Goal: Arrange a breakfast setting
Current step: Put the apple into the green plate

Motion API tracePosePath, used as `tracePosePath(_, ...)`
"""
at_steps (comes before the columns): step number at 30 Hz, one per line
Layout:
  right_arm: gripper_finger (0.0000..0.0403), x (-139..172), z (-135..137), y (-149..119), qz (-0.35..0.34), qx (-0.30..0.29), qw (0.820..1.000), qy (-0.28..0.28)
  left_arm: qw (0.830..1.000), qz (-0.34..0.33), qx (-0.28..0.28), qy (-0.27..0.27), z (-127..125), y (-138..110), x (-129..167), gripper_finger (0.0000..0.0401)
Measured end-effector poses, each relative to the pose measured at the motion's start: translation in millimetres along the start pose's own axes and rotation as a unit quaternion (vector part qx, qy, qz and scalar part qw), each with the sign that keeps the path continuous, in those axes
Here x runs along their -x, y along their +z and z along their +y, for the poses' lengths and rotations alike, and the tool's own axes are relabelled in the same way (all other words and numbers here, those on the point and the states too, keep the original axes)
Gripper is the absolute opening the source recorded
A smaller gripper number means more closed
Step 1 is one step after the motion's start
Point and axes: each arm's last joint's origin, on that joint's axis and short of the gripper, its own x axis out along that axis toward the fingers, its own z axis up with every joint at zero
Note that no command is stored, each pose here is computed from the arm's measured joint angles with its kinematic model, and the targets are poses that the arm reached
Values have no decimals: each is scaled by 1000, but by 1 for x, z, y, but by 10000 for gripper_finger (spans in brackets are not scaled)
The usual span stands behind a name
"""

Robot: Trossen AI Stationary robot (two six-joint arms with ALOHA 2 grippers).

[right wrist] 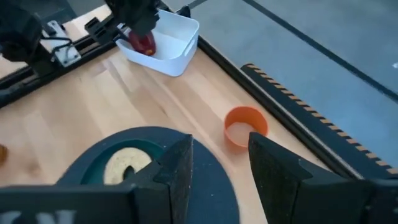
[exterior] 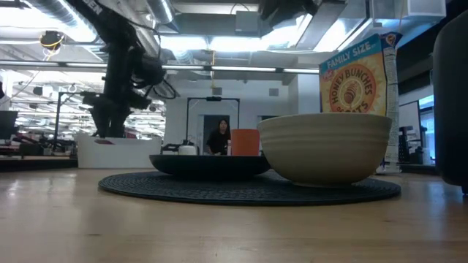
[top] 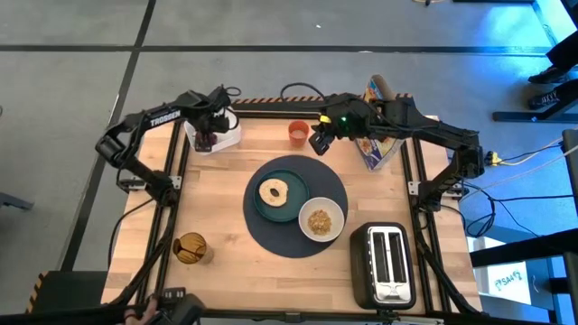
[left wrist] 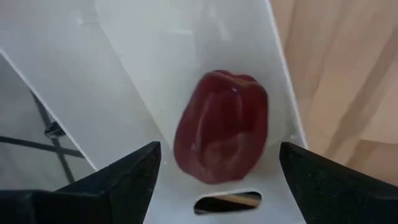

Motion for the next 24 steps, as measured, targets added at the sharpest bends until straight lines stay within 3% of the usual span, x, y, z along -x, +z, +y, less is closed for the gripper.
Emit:
tracePosePath(9, 144, 0, -1, -1, 9, 20, 1000, -1, 999, 17, -21, -17, -1, 6, -19, 324)
tracePosePath(24, 144, 0, -2, -2, 14, 30, 999, -8, 996, 49, 13, -68, 2, 16, -54, 321)
